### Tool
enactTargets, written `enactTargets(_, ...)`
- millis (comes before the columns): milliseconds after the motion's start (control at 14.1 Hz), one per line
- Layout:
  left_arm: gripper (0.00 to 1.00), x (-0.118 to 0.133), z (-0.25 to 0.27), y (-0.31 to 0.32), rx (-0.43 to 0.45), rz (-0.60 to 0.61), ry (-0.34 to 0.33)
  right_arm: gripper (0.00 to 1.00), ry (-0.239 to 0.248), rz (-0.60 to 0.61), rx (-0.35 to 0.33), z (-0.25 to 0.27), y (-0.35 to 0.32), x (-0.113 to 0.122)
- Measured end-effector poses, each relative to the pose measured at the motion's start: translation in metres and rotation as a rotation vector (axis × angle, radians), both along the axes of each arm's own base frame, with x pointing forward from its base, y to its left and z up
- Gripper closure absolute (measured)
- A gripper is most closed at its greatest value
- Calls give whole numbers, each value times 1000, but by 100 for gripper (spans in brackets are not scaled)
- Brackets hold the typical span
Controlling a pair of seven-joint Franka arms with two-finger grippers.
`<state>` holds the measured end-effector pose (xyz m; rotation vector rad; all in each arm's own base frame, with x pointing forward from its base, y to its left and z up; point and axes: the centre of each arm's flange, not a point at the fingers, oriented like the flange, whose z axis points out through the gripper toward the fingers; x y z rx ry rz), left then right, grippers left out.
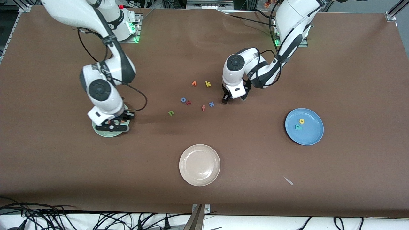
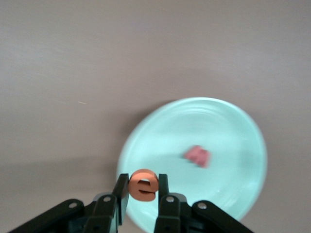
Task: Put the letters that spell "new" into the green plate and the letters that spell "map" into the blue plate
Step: 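Carry the orange e to the green plate while the left gripper reaches the letters, then grasp the green u with the right gripper while the left gripper grasps the blue E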
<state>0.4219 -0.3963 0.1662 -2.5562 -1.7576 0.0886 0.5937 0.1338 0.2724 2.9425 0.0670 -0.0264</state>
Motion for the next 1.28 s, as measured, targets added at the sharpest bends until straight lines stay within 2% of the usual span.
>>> enactTargets(142, 65, 0, 1, 0, 1, 0, 0, 72, 33, -7, 4, -3, -40, -11)
enactTargets(355, 67, 2, 1, 1, 2, -11, -1, 63, 53, -46, 53, -11, -45, -30)
enactTargets(425, 67, 7, 1, 4, 14, -22, 3, 52, 58, -53, 72, -12, -39, -34)
enactTargets(496, 67, 15, 4, 10, 37, -34, 13, 48, 59, -61, 89, -11, -29, -36)
enactTargets(638, 67, 35, 15, 18, 86, -58, 36, 47, 50, -105, 107, -10, -2, -41)
enactTargets(780, 67, 52, 28, 25, 121, -106, 58, 45, 22, -168, 130, -10, 37, -47)
enactTargets(851, 70, 61, 33, 32, 145, -143, 81, 41, 9, -196, 145, -10, 57, -48)
enactTargets(922, 74, 73, 39, 44, 167, -189, 112, 37, 1, -221, 159, -11, 76, -47)
enactTargets(1064, 87, 102, 54, 79, 192, -287, 179, 37, -4, -267, 183, -16, 110, -43)
enactTargets(1205, 99, 131, 66, 121, 190, -324, 223, 37, -6, -302, 179, -30, 144, -44)
enactTargets(1276, 99, 138, 68, 136, 186, -320, 231, 37, -12, -322, 164, -39, 162, -48)
